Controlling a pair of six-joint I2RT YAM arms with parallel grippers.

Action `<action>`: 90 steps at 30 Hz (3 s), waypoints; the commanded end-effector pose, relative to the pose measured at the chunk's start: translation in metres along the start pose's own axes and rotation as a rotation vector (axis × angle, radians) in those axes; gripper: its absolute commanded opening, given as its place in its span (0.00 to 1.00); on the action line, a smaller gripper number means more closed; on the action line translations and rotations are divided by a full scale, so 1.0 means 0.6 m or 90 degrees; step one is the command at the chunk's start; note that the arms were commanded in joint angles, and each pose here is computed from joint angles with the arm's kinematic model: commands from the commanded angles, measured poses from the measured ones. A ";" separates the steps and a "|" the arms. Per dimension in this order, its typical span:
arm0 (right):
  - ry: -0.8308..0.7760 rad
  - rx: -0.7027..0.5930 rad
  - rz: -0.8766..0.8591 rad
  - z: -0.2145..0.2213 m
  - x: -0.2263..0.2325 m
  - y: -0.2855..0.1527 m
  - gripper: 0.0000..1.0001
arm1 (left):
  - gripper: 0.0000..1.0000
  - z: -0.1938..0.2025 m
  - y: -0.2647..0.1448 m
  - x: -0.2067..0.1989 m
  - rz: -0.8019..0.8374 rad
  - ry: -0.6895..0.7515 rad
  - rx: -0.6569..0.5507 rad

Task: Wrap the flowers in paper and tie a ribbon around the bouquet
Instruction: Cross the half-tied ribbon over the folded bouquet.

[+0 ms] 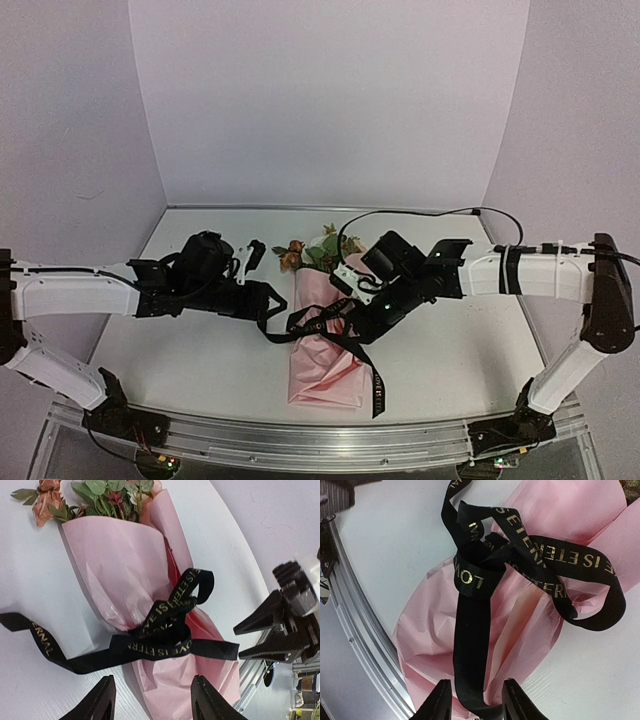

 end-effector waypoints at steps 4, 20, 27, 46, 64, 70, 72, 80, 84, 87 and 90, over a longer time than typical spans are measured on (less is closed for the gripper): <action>0.000 0.004 0.005 0.008 0.000 0.008 0.26 | 0.53 -0.104 0.024 -0.032 0.050 0.070 -0.029; 0.038 -0.030 -0.020 0.018 0.004 0.001 0.20 | 0.51 -0.156 0.124 -0.055 0.123 0.127 0.040; 0.049 -0.054 -0.010 0.018 0.003 -0.010 0.07 | 0.48 -0.152 0.146 -0.056 0.145 0.135 0.077; 0.157 -0.093 0.110 0.038 -0.031 -0.023 0.00 | 0.50 -0.108 0.238 -0.071 0.060 0.259 0.154; 0.164 -0.109 0.134 0.024 -0.053 -0.027 0.00 | 0.22 -0.084 0.265 -0.076 0.020 0.311 0.176; 0.159 -0.117 0.121 0.008 -0.055 -0.025 0.00 | 0.00 -0.091 0.244 -0.089 0.049 0.316 0.148; 0.152 -0.122 0.111 0.002 -0.052 -0.022 0.00 | 0.00 -0.094 0.234 -0.095 0.066 0.316 0.138; 0.147 -0.162 0.079 -0.026 -0.059 -0.003 0.00 | 0.00 -0.109 0.196 -0.102 0.150 0.285 0.120; 0.149 -0.190 0.085 -0.035 -0.065 0.010 0.00 | 0.00 -0.111 0.189 -0.100 0.175 0.270 0.127; 0.153 -0.210 0.109 -0.038 -0.074 0.020 0.00 | 0.00 -0.114 0.188 -0.094 0.185 0.253 0.131; 0.161 -0.226 0.130 -0.042 -0.082 0.029 0.00 | 0.00 -0.115 0.186 -0.091 0.200 0.237 0.138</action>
Point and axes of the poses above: each gripper's point midway between its finger pads, its own y axis out along the fingers, its own x axis along the line the jaws close on, z = x × y, the point moved 9 cm from there along -y, back along the fingers, and after that the axes turned 5 degrees about -y, right-handed, at the moved point
